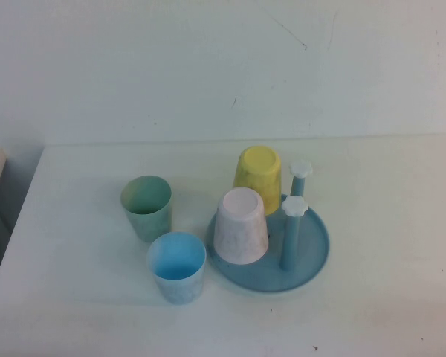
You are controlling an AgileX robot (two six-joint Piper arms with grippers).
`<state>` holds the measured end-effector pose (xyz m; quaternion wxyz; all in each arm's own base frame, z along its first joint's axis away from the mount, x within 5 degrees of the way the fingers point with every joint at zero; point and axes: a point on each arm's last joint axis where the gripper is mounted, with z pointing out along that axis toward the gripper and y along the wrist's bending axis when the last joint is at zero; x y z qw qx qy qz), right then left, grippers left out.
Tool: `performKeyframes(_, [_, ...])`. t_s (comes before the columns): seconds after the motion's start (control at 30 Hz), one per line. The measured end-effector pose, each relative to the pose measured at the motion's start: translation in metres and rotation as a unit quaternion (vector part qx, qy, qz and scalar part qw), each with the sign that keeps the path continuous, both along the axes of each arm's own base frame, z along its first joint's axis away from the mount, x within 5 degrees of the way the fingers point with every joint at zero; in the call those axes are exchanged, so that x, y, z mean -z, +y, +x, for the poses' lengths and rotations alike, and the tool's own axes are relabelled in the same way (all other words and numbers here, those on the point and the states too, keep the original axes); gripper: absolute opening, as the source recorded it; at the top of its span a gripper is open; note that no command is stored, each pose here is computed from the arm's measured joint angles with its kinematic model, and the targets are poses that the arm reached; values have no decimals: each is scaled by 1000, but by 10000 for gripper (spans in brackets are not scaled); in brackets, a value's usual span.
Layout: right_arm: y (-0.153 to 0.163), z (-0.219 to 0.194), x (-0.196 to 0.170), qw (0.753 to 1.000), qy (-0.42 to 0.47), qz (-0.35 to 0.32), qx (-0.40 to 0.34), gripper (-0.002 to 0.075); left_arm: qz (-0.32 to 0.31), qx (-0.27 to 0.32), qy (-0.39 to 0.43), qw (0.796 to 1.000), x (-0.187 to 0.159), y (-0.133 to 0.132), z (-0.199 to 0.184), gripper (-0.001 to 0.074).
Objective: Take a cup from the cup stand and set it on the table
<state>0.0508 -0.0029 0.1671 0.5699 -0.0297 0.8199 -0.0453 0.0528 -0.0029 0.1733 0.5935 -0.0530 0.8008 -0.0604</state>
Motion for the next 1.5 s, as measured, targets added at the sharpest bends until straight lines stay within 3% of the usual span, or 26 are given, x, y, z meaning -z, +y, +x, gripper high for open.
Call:
performKeyframes(0.3, [0, 1, -3, 1000, -17, -2, -1, -1, 0, -3, -31, 1000, -4, 0, 2, -3])
performKeyframes(0.57, [1, 6, -32, 984, -179, -7, -9, -1, -3, -17, -209, 978, -36, 3, 3, -3])
performKeyframes(0.7, [2, 5, -45, 968, -249, -10, -12, -1, -4, -20, -245, 969, -43, 4, 2, -3])
performKeyframes(0.93, [2, 4, -51, 959, -283, -12, -14, -1, -7, -21, -252, 968, -44, 4, 2, -3])
performKeyframes(1.2, [2, 4, -51, 962, -271, -20, -14, -1, -78, -23, -236, 968, -44, 3, 2, -3])
performKeyframes(1.37, [1, -3, -74, 977, -214, -15, -8, -1, -89, -17, -191, 977, -76, 2, -7, -3])
performKeyframes(1.5, [1, -13, -95, 984, -178, -17, -4, -1, -62, -9, -124, 990, -97, 0, -16, -3])
